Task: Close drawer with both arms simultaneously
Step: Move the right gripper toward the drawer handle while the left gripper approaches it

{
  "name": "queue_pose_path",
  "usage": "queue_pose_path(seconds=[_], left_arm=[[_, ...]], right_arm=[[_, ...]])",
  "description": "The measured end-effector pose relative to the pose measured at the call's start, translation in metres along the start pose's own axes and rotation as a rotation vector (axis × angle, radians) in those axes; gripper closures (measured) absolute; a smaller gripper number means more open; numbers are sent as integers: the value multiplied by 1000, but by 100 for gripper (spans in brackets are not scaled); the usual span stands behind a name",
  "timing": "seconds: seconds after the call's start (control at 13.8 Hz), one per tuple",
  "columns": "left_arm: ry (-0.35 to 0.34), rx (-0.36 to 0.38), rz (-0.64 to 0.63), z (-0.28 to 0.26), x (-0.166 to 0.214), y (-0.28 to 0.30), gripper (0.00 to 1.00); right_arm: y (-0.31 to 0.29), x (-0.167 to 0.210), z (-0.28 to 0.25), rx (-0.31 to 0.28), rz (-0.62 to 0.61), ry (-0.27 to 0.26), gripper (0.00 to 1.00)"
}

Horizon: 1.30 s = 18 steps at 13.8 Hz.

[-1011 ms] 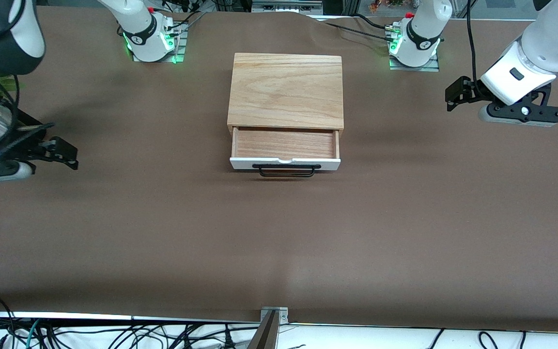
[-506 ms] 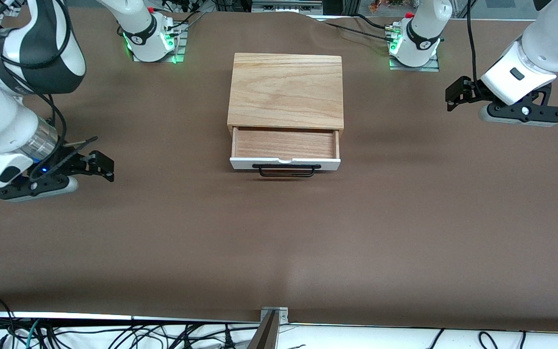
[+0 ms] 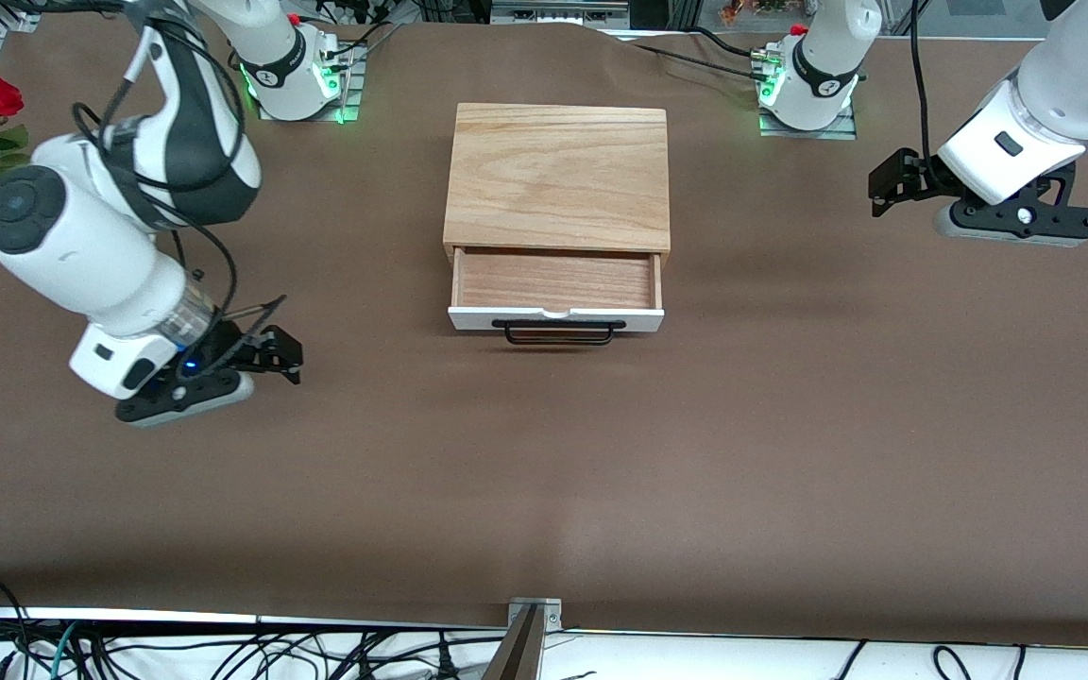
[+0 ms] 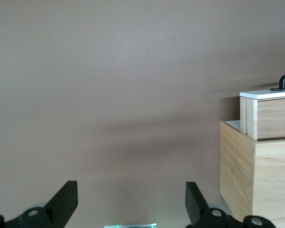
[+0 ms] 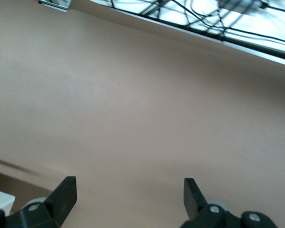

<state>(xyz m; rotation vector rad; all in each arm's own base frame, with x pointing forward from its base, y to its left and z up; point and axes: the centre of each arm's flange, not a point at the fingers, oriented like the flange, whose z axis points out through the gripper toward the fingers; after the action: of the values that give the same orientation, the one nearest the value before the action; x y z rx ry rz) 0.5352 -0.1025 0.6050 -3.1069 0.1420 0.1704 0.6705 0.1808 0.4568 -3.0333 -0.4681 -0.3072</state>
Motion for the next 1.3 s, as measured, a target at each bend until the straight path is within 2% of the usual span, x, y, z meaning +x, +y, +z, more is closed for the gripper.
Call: queue_pose_path(seconds=[0.14, 0.22, 0.43, 0.65, 0.87, 1.08, 1.3], left_arm=[[0, 0, 0, 0, 0, 0, 0], [0, 0, 0, 0, 0, 0, 0], [0, 0, 4, 0, 0, 1, 0], [-9, 3, 60, 4, -2, 31, 0], [-71, -90, 122, 33, 10, 73, 0], [-103, -150, 134, 61, 40, 86, 0], [-127, -273, 148, 92, 64, 116, 0]], right_arm=[[-16, 4, 13, 9, -17, 18, 0], [-22, 6, 18, 37, -5, 28, 0], [-33, 8, 36, 182, 92, 32, 0], [-48, 7, 59, 217, 101, 12, 0], [-77, 8, 81, 224, 73, 18, 0], [-100, 5, 100, 231, 53, 4, 0], [-117, 4, 117, 281, 76, -13, 0]])
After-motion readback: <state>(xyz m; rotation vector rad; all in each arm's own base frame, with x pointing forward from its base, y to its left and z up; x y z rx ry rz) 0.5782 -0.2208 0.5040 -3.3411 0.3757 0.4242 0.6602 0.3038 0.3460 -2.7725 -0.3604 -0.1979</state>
